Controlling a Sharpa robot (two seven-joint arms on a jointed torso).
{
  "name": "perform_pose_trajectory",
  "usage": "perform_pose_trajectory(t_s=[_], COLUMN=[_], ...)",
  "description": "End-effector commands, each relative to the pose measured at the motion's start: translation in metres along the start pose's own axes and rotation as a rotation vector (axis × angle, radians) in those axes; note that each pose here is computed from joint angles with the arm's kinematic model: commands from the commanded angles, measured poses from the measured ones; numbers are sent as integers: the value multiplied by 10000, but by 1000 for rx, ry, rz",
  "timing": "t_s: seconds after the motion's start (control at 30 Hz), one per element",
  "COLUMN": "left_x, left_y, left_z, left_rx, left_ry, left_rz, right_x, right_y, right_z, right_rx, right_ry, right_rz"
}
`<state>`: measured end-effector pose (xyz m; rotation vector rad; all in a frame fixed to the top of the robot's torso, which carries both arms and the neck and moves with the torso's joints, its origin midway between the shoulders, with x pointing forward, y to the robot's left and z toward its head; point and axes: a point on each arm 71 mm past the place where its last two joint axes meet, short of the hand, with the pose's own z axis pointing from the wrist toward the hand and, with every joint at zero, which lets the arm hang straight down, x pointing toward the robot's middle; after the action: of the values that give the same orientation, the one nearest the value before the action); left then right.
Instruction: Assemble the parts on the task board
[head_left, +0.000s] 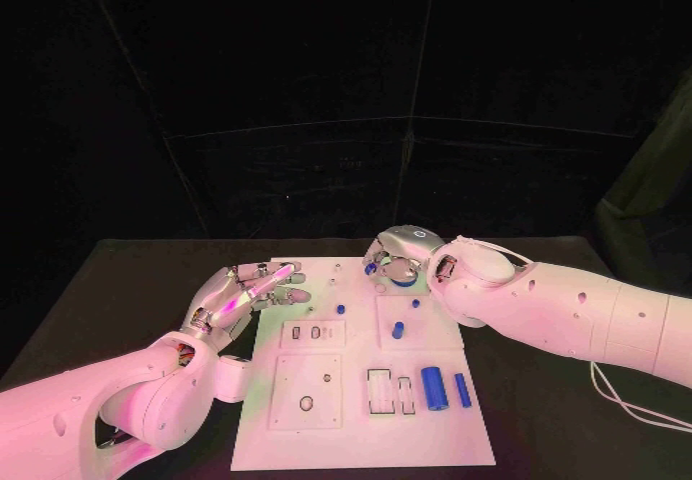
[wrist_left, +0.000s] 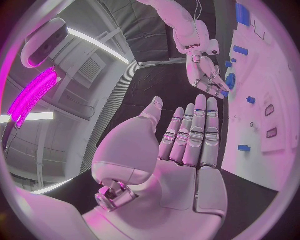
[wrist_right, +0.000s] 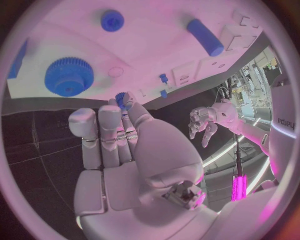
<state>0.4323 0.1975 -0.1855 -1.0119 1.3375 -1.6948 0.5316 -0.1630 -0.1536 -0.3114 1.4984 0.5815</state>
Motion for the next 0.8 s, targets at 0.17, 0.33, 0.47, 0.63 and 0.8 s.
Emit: perform_pose_trajectory(t_s=[0.17, 0.33, 0.47, 0.63, 0.8], left_x=[3, 3, 14, 14, 13], left_y=[-1, 3, -5, -25, -46], left_z=[25, 35, 40, 45, 53], left_rx=[7, 6, 7, 10, 13], left_ry=[7, 4, 6, 6, 7], left_rz=[4, 0, -3, -2, 0], right_x=[-88, -67, -47, -9, 33], right_y=[62, 103, 152, 219, 241], right_z=[147, 295, 372, 446, 486], right_rx=[-11, -10, -15, -19, -10], right_ry=[-122, -111, -74, -32, 15], right_rz=[41, 36, 31, 17, 3])
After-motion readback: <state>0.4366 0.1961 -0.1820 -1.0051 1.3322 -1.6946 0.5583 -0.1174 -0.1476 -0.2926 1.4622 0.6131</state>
